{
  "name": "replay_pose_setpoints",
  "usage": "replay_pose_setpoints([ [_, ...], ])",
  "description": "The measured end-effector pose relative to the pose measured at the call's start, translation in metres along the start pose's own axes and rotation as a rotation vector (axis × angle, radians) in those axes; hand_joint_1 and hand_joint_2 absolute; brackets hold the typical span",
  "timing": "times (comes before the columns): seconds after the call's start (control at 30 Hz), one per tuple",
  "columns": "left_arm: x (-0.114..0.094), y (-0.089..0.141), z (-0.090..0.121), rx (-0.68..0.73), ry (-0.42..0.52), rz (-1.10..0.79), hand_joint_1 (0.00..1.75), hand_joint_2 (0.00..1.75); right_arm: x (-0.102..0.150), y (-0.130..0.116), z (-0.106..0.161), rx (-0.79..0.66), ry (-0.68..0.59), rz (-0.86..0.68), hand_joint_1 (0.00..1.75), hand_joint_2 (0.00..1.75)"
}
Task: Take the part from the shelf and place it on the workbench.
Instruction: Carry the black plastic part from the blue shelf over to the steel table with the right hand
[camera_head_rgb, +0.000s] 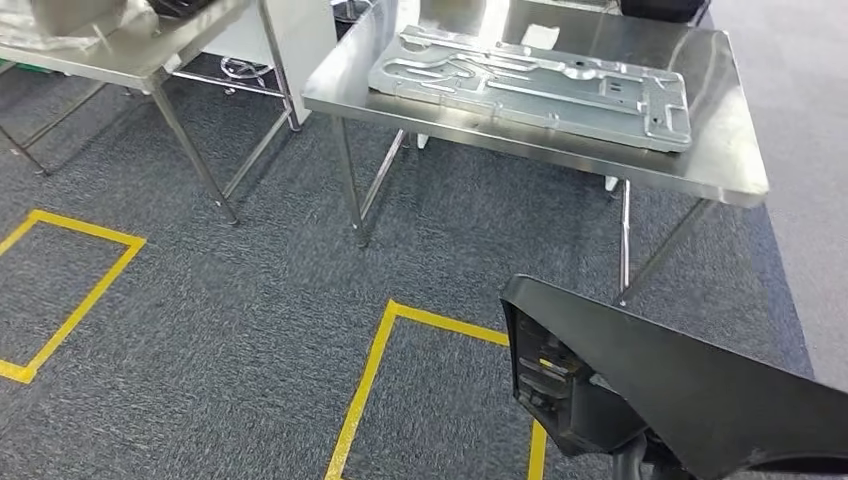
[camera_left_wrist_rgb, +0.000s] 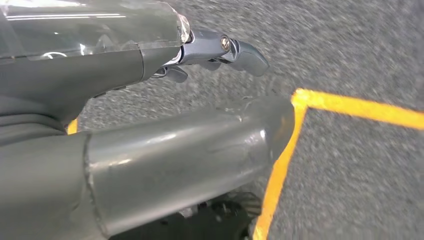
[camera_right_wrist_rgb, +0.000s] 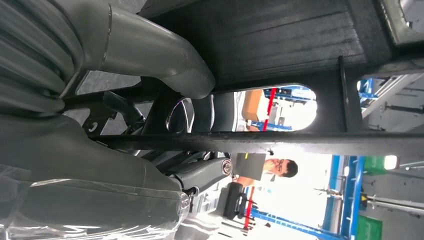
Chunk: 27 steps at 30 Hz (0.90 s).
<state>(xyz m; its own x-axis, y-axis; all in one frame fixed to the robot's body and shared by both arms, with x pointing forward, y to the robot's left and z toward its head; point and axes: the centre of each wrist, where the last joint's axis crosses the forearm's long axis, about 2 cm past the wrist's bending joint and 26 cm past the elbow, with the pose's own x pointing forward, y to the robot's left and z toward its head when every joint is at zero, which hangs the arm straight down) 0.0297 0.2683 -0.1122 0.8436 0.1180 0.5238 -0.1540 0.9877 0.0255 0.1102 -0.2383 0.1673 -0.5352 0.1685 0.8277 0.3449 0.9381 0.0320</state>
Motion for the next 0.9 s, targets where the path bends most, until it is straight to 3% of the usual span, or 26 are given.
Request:
replay_pose_setpoints([
  [0.17,0.003,0.0,-0.001,-0.003,-0.005,-0.001,0.0,0.0,0.0,-0.001,-0.001,-0.017,0.014,0.038,1.75,1.75],
  [0.53,0.003,0.007,-0.002,-0.016,0.0,-0.037,0.0,0.0,-0.006,-0.018,-0.029,-0.24,-0.028,0.314,1.75,1.75],
  [0.7,0.006,0.006,-0.004,-0.047,-0.003,-0.082,0.0,0.0,-0.016,-0.049,-0.069,-0.333,-0.121,0.686,1.75,1.75],
  [0.9,0.011,0.008,-0.006,-0.07,-0.012,-0.124,0.0,0.0,-0.036,-0.088,-0.125,-0.293,-0.26,1.191,1.75,1.75],
])
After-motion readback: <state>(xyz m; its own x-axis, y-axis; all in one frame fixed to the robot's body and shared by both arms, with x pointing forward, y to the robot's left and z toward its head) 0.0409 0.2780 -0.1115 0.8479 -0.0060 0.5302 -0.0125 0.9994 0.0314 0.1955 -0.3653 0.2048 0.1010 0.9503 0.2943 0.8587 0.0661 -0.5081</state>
